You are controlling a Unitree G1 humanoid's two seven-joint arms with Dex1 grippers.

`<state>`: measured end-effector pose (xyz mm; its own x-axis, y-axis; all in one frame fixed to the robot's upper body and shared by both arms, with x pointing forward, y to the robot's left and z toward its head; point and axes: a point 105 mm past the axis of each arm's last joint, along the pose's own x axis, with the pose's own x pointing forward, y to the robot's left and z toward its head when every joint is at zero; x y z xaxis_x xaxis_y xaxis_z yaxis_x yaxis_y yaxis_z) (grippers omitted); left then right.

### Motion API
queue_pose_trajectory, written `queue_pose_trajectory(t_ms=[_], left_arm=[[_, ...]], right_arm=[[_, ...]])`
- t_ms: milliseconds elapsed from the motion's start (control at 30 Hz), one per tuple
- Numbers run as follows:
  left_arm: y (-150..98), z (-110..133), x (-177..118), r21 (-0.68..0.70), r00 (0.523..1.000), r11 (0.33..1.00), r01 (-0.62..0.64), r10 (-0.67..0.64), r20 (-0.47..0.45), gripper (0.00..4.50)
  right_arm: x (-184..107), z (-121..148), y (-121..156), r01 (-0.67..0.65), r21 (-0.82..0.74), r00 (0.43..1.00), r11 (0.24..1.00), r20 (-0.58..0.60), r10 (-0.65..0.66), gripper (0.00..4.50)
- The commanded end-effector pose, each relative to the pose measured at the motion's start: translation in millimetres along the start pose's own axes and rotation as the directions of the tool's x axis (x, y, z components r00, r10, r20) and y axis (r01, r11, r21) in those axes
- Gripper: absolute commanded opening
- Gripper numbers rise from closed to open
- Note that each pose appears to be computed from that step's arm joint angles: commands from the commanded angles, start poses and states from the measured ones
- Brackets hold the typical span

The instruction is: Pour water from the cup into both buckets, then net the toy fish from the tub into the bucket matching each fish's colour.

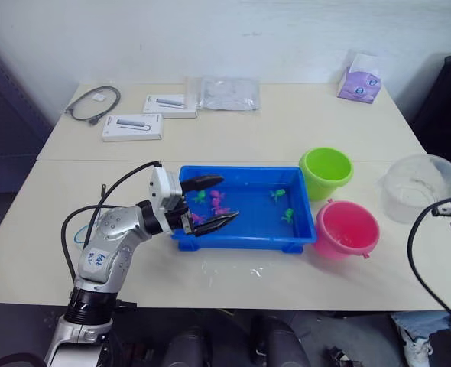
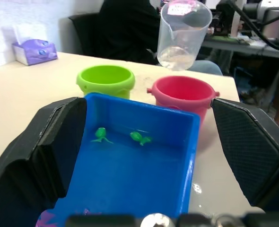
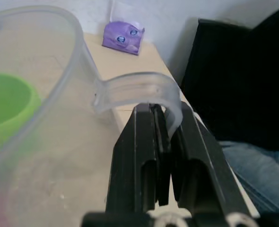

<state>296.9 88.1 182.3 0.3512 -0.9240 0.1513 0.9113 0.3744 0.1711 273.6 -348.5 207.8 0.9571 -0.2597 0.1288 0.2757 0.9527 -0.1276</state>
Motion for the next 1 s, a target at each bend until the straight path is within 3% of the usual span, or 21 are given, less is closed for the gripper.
queue_pose_trajectory(t_ms=[33, 67, 267, 600, 1000], left_arm=[[18.5, 13.5, -1.3, 0.044, 0.996, 0.995, -0.089, 0.088, 0.022, 4.5], [21.2, 14.4, -1.0, 0.041, 0.995, 0.994, -0.1, 0.099, 0.024, 4.5], [36.5, 14.1, -0.4, 0.065, 0.985, 0.983, -0.173, 0.172, 0.011, 4.5], [34.0, 10.7, -0.4, 0.081, 0.985, 0.981, -0.175, 0.175, 0.004, 4.5], [30.7, 6.3, -0.6, 0.064, 0.989, 0.988, -0.144, 0.145, -0.022, 4.5]], right_arm=[[10.2, 21.5, -3.8, 0.053, 0.003, 0.998, 0.999, -0.038, -0.053, 0.1], [13.4, 19.4, -4.6, 0.066, -0.029, 0.994, 0.997, -0.089, -0.068, 0.1], [50.5, 39.5, 12.7, 0.013, -0.219, 0.991, 0.976, -0.128, -0.042, 0.1], [84.5, 51.1, 33.4, -0.025, -0.464, 0.999, 0.885, -0.047, 0.004, 0.1], [106.2, 65.4, 57.5, 0.029, -0.784, 0.987, 0.621, 0.123, 0.108, 0.1]])
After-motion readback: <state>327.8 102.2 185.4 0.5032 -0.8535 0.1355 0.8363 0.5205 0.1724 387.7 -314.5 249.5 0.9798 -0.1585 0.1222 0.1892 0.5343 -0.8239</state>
